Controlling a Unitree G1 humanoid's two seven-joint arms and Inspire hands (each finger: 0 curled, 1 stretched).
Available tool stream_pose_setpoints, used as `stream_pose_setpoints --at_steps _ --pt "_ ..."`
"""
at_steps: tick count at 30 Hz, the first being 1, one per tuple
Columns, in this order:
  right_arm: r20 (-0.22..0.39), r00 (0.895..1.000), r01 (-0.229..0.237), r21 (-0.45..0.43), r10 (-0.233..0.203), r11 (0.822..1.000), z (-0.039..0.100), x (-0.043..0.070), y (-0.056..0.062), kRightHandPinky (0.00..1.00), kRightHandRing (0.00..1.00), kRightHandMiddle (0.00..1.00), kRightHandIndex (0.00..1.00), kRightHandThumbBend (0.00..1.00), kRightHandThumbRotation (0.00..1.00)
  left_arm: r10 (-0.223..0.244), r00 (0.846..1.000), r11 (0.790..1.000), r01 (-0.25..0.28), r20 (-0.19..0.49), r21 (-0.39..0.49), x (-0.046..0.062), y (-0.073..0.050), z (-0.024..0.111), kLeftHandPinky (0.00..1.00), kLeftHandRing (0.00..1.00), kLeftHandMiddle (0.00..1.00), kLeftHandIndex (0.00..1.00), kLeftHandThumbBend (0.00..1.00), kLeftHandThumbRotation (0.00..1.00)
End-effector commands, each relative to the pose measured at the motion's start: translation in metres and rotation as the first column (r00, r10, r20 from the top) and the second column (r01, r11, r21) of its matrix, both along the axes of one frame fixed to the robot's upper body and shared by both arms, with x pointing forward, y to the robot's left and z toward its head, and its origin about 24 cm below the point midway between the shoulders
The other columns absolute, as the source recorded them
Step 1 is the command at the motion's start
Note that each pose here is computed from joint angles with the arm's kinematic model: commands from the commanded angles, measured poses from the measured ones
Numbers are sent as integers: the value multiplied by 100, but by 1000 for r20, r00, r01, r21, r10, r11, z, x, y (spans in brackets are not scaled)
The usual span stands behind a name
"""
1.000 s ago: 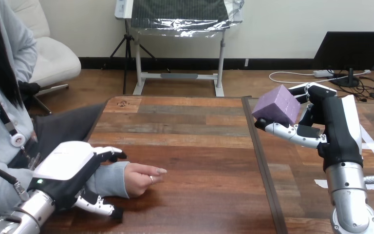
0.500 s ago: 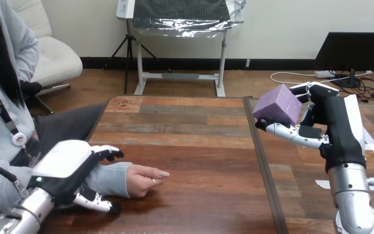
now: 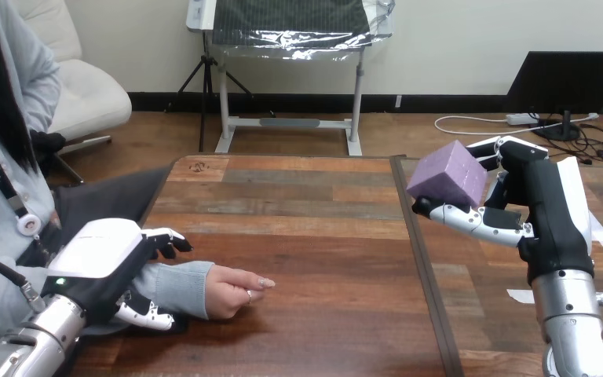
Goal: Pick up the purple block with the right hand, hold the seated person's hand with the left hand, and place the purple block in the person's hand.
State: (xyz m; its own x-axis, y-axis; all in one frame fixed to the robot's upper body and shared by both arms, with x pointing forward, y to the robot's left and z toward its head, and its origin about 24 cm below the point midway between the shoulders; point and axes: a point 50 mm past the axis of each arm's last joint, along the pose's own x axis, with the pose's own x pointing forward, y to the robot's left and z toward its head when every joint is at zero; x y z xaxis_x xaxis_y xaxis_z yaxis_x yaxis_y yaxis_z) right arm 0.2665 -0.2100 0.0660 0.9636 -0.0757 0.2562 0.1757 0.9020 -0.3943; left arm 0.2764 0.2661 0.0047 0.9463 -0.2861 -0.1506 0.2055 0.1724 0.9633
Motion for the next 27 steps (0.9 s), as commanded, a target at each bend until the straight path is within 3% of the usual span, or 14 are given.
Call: stream_pose_setpoints --at_steps 1,27 --pt "98 995 -8 18 6 1000 23 5 2 3 8 13 17 30 9 -8 1000 1000 7 20 22 9 -4 2 65 66 68 71 100 24" --pt "90 996 -18 4 17 1000 19 3 6 4 8 13 18 31 3 -33 991 998 41 127 -57 6 -18 -2 36 36 40 42 90 7"
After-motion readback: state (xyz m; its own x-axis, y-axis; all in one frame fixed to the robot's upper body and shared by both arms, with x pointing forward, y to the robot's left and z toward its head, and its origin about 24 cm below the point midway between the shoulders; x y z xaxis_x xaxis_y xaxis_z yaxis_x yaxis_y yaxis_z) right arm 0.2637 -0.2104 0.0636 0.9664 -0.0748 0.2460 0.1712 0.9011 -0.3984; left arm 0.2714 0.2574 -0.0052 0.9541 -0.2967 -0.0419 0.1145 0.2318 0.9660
